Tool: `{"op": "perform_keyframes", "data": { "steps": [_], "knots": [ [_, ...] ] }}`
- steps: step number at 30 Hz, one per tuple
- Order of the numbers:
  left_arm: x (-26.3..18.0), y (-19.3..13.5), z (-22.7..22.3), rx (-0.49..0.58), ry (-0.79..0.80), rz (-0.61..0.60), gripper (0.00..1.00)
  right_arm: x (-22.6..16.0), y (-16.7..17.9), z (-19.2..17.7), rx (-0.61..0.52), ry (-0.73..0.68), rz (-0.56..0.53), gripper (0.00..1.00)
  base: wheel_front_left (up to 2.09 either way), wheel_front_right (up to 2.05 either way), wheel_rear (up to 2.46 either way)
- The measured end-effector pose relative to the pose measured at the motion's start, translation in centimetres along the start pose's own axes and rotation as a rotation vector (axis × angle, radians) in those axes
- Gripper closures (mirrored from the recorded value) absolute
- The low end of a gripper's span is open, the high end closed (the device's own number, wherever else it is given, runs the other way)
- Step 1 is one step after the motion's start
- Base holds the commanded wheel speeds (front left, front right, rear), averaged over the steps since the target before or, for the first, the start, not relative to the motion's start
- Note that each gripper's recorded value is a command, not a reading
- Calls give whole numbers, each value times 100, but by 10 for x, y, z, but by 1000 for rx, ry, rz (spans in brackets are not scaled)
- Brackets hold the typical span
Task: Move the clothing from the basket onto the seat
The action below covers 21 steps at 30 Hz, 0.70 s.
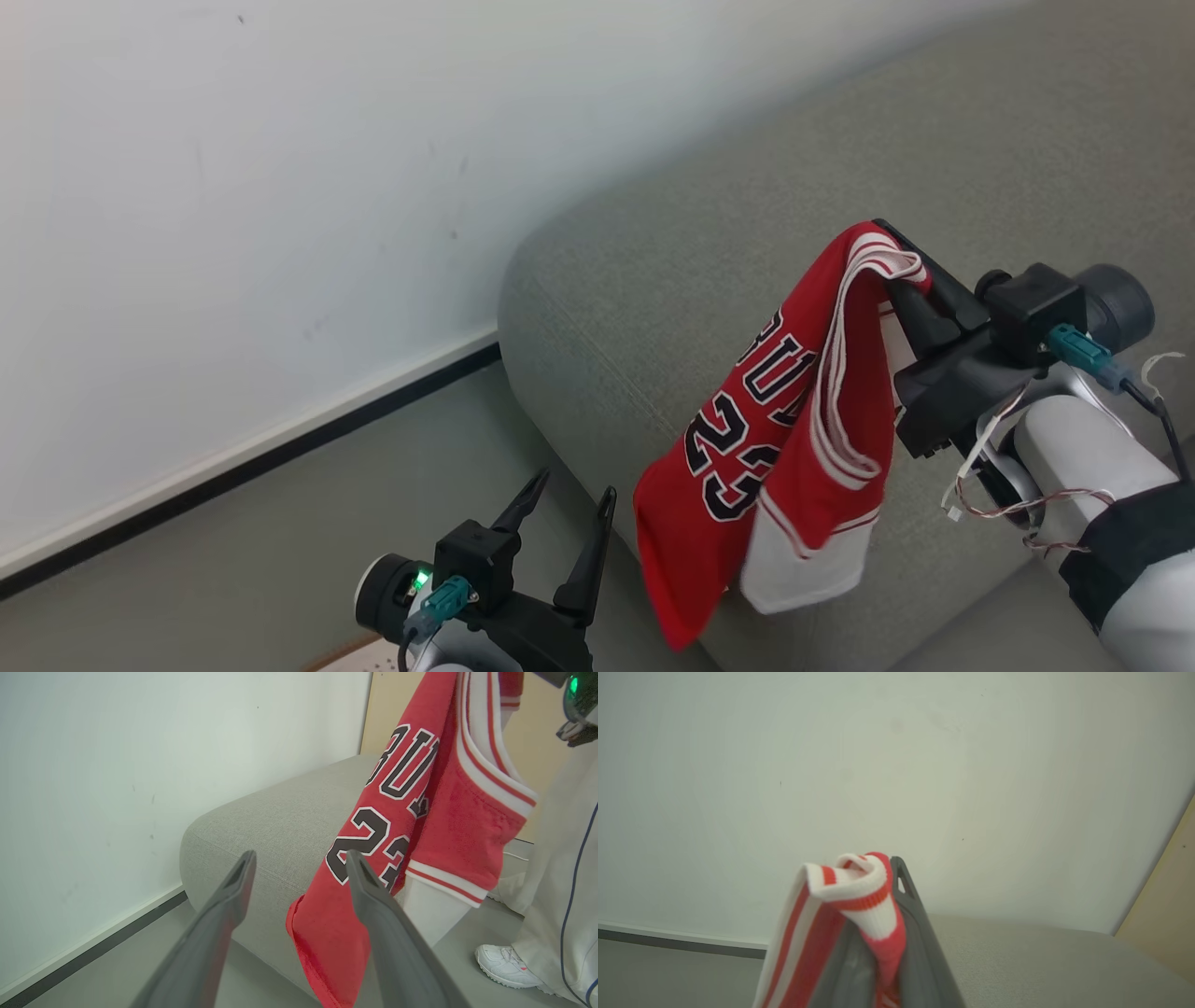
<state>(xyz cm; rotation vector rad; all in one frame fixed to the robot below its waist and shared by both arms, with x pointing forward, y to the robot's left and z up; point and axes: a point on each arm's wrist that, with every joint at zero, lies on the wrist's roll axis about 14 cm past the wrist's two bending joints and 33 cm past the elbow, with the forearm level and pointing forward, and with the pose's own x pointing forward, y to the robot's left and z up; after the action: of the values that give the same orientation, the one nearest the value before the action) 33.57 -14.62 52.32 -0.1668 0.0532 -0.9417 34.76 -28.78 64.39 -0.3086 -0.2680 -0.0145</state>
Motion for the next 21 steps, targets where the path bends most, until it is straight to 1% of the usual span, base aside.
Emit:
{"op": "perform_keyframes", "data": {
  "steps": [3,6,7,11,14,16,18,21],
  "knots": [
    [4,-1,-7,-12,13,-14,0,5,-2,-4,-8,25,8,100,0,0,0],
    [8,-1,-12,-28,18,-23,0,21,-11,6,12,14,-10,100,0,0,0],
    [9,-2,-14,-23,23,-33,0,26,-16,9,3,11,-15,100,0,0,0],
    [15,-3,-19,-13,32,-51,0,43,-52,27,-44,-9,-75,100,0,0,0],
    [18,6,-16,2,18,-50,0,59,-87,46,-84,-32,-137,100,0,0,0],
    [18,16,-15,13,12,-40,0,73,-107,64,-89,-62,-178,100,0,0,0],
    [16,29,-17,22,16,-26,0,86,-119,77,-97,-86,-201,100,0,0,0],
    [16,44,-16,31,7,-10,0,108,-127,86,-92,-102,-218,100,0,0,0]
  ]
}}
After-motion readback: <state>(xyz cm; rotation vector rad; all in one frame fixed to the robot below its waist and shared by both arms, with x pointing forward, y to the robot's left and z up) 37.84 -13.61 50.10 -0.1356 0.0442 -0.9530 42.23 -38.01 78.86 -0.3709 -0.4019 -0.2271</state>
